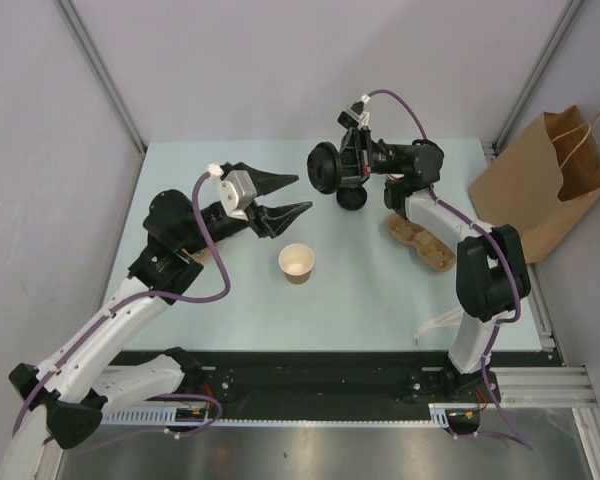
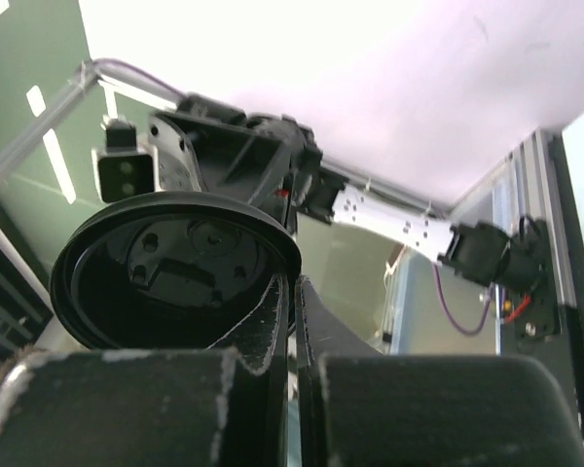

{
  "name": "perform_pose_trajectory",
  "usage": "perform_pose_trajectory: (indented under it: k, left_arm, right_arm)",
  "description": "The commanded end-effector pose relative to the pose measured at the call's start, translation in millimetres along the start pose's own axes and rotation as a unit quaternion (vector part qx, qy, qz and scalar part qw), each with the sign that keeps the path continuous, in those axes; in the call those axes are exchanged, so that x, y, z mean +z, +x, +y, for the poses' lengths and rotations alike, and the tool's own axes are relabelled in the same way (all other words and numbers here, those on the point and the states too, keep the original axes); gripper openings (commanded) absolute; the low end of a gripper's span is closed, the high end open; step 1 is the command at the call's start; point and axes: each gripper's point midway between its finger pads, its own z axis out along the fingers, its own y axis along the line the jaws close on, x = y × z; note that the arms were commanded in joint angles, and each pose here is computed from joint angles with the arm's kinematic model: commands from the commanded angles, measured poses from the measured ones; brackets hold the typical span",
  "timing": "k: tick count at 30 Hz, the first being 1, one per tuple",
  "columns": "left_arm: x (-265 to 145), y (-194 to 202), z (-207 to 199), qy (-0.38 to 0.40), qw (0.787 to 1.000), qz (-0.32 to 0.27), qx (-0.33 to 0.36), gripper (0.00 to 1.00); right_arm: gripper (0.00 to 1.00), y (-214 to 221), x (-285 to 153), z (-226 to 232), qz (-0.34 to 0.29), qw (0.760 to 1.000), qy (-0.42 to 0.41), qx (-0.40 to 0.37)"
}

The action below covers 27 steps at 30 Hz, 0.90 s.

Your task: Pack the takeout coffee

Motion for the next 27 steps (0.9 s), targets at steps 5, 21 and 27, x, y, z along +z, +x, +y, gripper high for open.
perform_pose_trajectory:
  k: [5,21,27]
  left_arm:
    - [8,-19,7,-0.027,0.999,-0.033,-0.005,0.56]
    - [25,-25,11,-0.025,0.998,-0.046,-0.037,0.47]
    - [27,-32,12,-0.026,0.998,-0.05,-0.036,0.45]
  right_arm:
    - [0.0,-4,2,16,-0.038,0.988,-0.071,-0.13]
    - [0.0,1,6,17,-0.03,0.984,-0.072,-0.162]
    - [0.0,1,6,19,-0.031,0.982,-0.073,-0.174]
